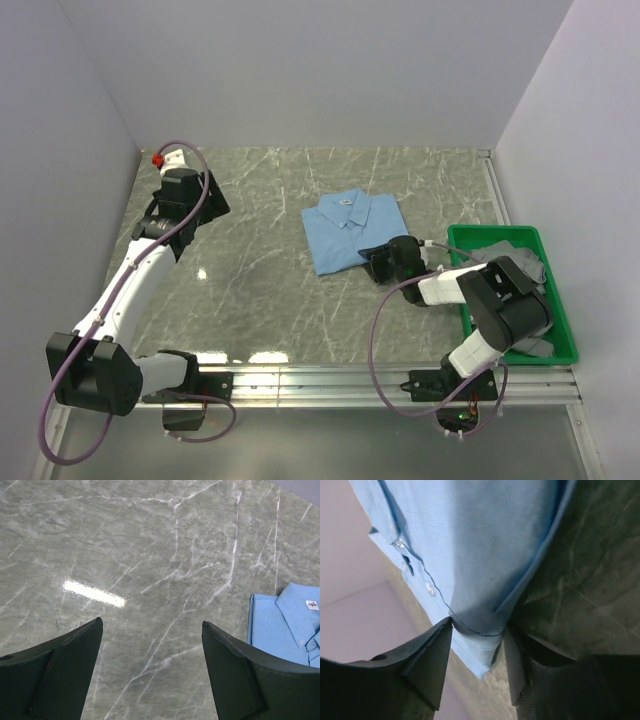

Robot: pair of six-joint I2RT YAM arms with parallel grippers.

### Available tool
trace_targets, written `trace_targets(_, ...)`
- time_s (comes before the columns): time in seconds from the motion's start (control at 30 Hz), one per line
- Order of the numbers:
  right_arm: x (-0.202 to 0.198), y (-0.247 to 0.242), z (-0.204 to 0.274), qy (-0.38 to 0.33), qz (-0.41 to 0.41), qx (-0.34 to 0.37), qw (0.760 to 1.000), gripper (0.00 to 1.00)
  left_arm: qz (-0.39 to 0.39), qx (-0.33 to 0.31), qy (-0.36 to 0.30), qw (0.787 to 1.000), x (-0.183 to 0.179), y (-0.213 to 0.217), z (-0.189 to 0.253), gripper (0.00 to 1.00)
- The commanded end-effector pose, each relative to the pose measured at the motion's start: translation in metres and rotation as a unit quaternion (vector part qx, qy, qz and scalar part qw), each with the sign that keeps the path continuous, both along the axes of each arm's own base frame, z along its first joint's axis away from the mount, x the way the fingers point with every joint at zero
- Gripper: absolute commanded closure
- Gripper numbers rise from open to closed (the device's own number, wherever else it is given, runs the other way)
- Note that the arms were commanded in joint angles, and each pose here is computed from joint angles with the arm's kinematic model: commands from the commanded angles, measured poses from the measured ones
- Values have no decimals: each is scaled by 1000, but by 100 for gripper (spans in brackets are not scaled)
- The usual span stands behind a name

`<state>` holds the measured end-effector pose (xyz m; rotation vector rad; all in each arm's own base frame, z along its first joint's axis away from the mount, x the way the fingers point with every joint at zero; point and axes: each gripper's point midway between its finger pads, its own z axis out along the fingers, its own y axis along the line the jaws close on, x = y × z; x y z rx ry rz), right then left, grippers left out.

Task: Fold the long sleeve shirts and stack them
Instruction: Neatly place the folded shirt to the corner

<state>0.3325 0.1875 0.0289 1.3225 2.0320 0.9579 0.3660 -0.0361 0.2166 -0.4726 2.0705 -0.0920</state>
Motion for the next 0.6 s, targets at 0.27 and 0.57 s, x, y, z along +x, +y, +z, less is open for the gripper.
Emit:
trace_targets(0.27,48,-3,9,-16,-44,-25,999,89,10,8,-34,999,4,6,19,14)
trace_targets(0.57,136,-61,32,-32,-112,-58,991,98,17,12,-40,999,2,10,22,14)
